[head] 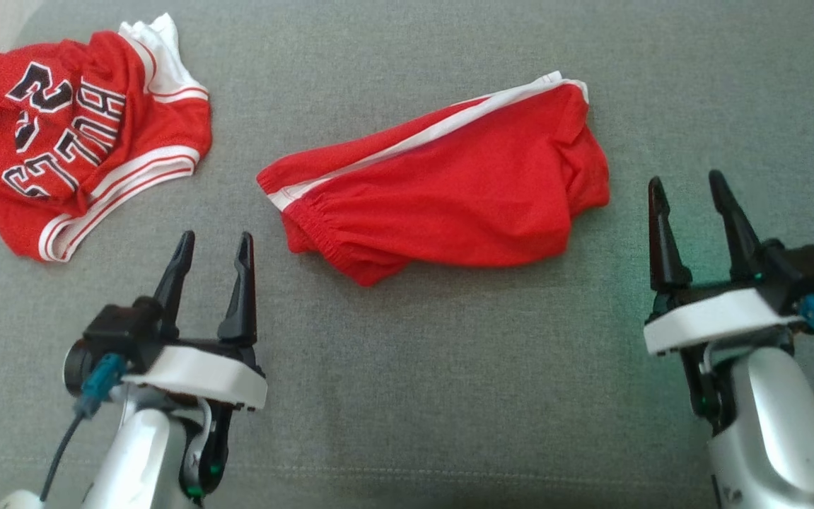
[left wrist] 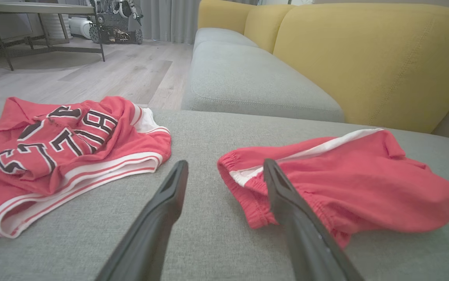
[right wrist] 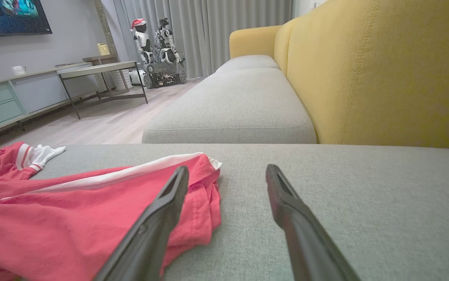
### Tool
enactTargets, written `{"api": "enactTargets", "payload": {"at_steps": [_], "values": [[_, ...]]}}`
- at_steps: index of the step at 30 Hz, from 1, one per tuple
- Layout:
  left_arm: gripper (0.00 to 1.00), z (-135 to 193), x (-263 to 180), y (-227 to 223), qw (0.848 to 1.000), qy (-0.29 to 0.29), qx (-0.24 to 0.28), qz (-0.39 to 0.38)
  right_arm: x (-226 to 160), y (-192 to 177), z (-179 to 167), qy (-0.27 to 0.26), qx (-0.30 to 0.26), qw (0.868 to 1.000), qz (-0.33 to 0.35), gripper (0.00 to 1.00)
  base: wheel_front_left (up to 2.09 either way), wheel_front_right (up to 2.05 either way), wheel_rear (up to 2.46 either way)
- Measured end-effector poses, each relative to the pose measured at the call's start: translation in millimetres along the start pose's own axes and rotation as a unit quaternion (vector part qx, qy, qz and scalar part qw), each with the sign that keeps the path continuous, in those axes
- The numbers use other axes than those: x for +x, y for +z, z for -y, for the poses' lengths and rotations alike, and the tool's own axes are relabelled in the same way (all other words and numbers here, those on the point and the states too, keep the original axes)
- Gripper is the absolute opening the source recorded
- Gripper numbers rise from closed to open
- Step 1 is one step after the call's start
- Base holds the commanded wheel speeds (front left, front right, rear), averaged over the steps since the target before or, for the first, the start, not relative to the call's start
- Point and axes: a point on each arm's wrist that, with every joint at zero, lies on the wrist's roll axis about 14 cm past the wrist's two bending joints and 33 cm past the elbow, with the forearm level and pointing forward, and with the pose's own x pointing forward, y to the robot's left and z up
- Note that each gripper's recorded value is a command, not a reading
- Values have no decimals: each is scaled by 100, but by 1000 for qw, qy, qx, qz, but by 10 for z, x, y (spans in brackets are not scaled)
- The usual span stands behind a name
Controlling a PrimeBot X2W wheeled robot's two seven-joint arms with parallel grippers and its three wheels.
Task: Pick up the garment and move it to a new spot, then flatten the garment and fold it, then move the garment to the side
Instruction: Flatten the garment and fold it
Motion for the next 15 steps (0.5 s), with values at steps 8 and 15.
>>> {"api": "enactTargets", "payload": {"at_steps": [8,15], "values": [[100,16,-48,-31,1000,-2,8,-5,-87,51,-36,0,2,1000,-2,100,0,0,0],[100,-1,-50,-50,1000,-2,10,-8,-94,69,-50,0,4,1000,-2,100,0,0,0]]}}
